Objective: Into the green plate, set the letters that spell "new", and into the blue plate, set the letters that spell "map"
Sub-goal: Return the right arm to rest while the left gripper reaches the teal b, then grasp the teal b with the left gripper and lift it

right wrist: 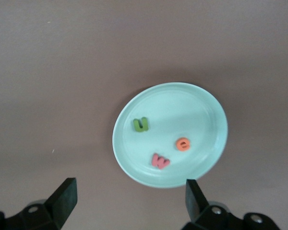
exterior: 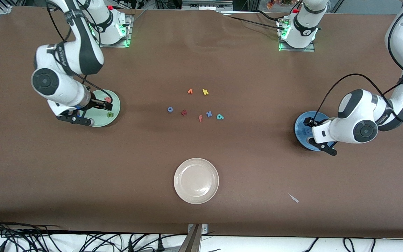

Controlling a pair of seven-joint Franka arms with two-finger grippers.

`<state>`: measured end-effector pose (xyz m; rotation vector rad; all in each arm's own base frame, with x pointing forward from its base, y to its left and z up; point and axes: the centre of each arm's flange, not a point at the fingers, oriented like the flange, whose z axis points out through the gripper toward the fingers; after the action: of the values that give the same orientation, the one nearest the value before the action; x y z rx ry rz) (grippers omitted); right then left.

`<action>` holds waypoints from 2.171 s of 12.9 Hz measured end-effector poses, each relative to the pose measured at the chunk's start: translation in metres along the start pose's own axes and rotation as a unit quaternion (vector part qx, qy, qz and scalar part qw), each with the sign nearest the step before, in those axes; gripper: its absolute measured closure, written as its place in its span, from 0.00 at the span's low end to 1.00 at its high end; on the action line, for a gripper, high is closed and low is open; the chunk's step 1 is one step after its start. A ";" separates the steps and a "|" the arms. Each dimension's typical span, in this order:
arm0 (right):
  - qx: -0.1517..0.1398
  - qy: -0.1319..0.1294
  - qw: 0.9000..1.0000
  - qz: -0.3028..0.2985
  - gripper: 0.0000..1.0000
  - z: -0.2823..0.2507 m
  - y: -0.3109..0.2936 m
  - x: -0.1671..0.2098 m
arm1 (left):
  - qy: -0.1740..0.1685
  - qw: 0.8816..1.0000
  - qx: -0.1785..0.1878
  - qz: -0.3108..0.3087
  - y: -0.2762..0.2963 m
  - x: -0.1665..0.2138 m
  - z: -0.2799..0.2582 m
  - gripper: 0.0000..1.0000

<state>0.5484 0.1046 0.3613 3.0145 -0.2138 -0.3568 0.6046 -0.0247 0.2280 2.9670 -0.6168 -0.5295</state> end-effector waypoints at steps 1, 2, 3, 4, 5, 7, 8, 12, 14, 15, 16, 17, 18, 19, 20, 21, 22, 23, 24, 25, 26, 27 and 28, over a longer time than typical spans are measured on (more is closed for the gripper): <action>-0.002 -0.010 1.000 -0.016 0.00 -0.027 0.002 0.001 | 0.003 1.000 -0.004 -0.030 0.017 0.005 -0.005 0.01; 0.000 -0.007 1.000 -0.028 0.00 -0.053 0.003 0.003 | 0.005 0.998 -0.005 -0.056 0.041 0.011 -0.008 0.00; 0.005 0.006 0.999 -0.032 0.00 -0.077 0.004 0.007 | 0.005 0.997 -0.003 -0.080 0.070 0.019 -0.010 0.00; 0.010 0.025 0.999 -0.034 0.00 -0.096 0.006 0.013 | 0.006 0.994 -0.004 -0.106 0.100 0.026 -0.010 0.00; 0.016 0.045 0.998 -0.031 0.00 -0.115 0.011 0.019 | 0.013 0.991 -0.013 -0.131 0.132 0.034 -0.009 0.00; 0.040 0.079 0.996 -0.011 0.00 -0.157 0.042 0.031 | 0.026 0.984 -0.023 -0.175 0.183 0.043 -0.005 0.00; 0.054 0.090 0.994 -0.004 0.00 -0.178 0.071 0.032 | 0.033 0.979 -0.025 -0.198 0.202 0.046 -0.003 0.00; 0.074 0.110 0.991 -0.010 0.00 -0.233 0.169 -0.014 | 0.070 0.946 -0.057 -0.311 0.284 0.053 0.010 0.00; 0.073 0.105 0.991 -0.024 0.00 -0.229 0.177 -0.036 | 0.078 0.926 -0.075 -0.362 0.315 0.052 0.018 0.00; 0.072 0.101 0.992 -0.030 0.00 -0.223 0.173 -0.040 | 0.080 0.915 -0.081 -0.388 0.326 0.052 0.022 0.00; 0.071 0.097 0.992 -0.035 0.00 -0.219 0.168 -0.041 | 0.082 0.901 -0.087 -0.416 0.336 0.053 0.027 0.00; 0.070 0.097 0.992 -0.038 0.00 -0.218 0.164 -0.041 | 0.085 0.887 -0.090 -0.445 0.344 0.055 0.034 0.00; 0.070 0.098 0.992 -0.039 0.00 -0.218 0.163 -0.041 | 0.091 0.871 -0.092 -0.474 0.354 0.058 0.045 0.00; 0.071 0.099 0.992 -0.036 0.00 -0.218 0.166 -0.041 | 0.096 0.856 -0.092 -0.500 0.364 0.060 0.058 0.00; 0.071 0.101 0.992 -0.032 0.00 -0.219 0.171 -0.041 | 0.102 0.843 -0.087 -0.521 0.375 0.061 0.072 0.00; 0.072 0.103 0.992 -0.031 0.00 -0.220 0.173 -0.042 | 0.108 0.833 -0.081 -0.537 0.385 0.061 0.084 0.00; 0.072 0.107 0.991 -0.033 0.00 -0.222 0.172 -0.042 | 0.113 0.825 -0.074 -0.549 0.393 0.062 0.092 0.00; 0.071 0.107 0.991 -0.037 0.00 -0.223 0.168 -0.043 | 0.118 0.818 -0.072 -0.559 0.399 0.063 0.095 0.00; 0.071 0.107 0.991 -0.040 0.00 -0.222 0.164 -0.042 | 0.121 0.813 -0.072 -0.566 0.403 0.064 0.095 0.00; 0.070 0.106 0.991 -0.042 0.00 -0.221 0.161 -0.042 | 0.123 0.810 -0.073 -0.569 0.404 0.065 0.094 0.00; 0.070 0.104 0.991 -0.044 0.00 -0.220 0.159 -0.041 | 0.124 0.806 -0.073 -0.574 0.403 0.066 0.094 0.02; 0.070 0.104 0.991 -0.046 0.00 -0.220 0.157 -0.040 | 0.125 0.803 -0.071 -0.579 0.402 0.067 0.095 0.05; 0.070 0.103 0.991 -0.047 0.00 -0.219 0.156 -0.040 | 0.128 0.799 -0.067 -0.584 0.400 0.068 0.097 0.06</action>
<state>0.5421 -0.0256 0.6005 3.1770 -0.0822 -0.0358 0.4795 -0.4185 0.1678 2.8195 1.3025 -0.1439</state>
